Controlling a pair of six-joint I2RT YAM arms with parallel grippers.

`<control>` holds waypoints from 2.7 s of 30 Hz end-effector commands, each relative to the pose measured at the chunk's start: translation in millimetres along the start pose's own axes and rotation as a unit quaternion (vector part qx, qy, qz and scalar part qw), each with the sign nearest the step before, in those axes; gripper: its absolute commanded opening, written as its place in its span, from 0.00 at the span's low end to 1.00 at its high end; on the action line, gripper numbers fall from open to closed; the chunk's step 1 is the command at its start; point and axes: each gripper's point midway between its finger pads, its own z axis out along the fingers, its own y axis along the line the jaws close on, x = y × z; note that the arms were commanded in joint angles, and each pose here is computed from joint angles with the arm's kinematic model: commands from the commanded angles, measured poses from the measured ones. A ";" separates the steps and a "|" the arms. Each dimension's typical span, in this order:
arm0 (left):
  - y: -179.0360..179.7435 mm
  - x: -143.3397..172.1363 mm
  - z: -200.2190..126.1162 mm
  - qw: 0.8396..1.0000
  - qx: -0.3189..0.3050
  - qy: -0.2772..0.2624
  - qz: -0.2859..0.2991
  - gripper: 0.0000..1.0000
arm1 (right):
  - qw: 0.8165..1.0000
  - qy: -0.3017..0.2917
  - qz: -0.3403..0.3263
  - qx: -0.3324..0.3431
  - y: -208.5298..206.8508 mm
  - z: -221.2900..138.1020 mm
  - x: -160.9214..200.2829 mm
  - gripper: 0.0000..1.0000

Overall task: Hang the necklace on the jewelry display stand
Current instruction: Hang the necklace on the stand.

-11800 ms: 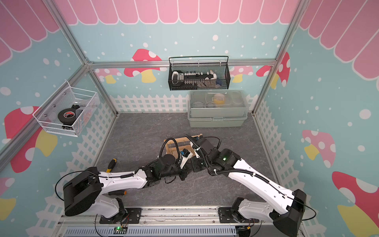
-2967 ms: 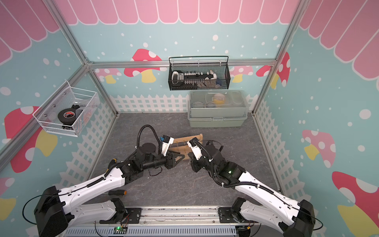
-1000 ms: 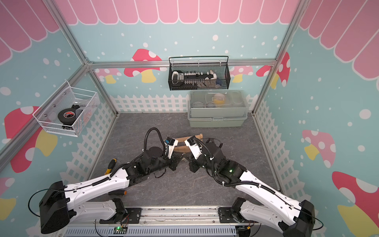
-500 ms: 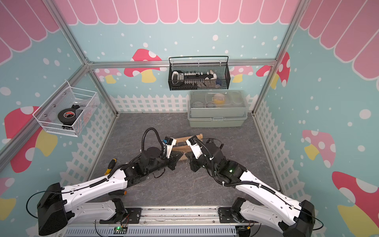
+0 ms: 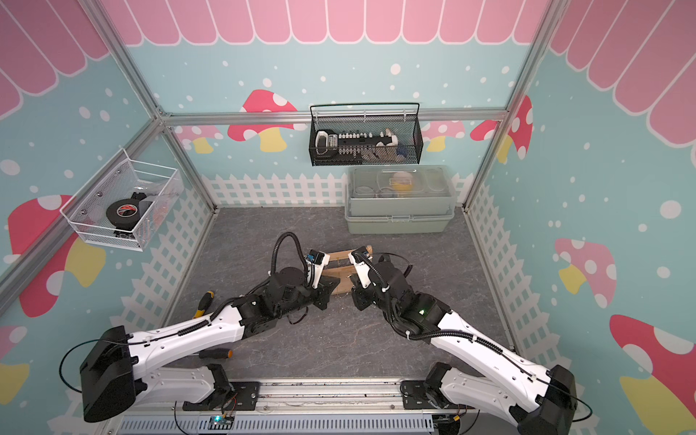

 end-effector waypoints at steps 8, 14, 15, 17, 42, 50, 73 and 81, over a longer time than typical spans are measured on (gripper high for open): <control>-9.9 -22.1 23.7 1.000 0.001 -0.014 0.006 0.02 | 0.997 0.011 -0.002 0.079 -39.9 11.1 -5.4 0.01; -20.7 -24.1 38.7 1.000 0.021 0.004 0.011 0.02 | 0.994 0.016 0.013 0.105 -62.8 14.5 -2.6 0.01; -22.0 -23.7 41.5 1.000 0.023 0.008 0.010 0.02 | 0.994 0.015 0.016 0.105 -65.3 15.0 -2.2 0.01; -23.3 -21.0 47.9 0.999 0.026 0.017 0.010 0.02 | 0.994 0.015 0.021 0.110 -70.9 16.3 -0.6 0.01; -1.6 -38.0 81.4 1.000 -0.022 0.009 -0.006 0.02 | 0.993 0.010 0.034 0.113 -98.9 36.7 -2.7 0.01; 8.1 -43.7 83.8 1.000 -0.025 0.006 -0.008 0.02 | 0.993 0.012 0.040 0.110 -102.2 44.1 -0.5 0.01; 16.4 -34.8 93.0 0.999 -0.042 0.025 -0.021 0.12 | 0.994 0.050 0.076 0.067 -90.1 52.9 29.3 0.01; 18.4 -34.0 92.5 0.998 -0.047 0.025 -0.020 0.12 | 0.991 0.067 0.088 0.071 -92.1 58.4 50.3 0.02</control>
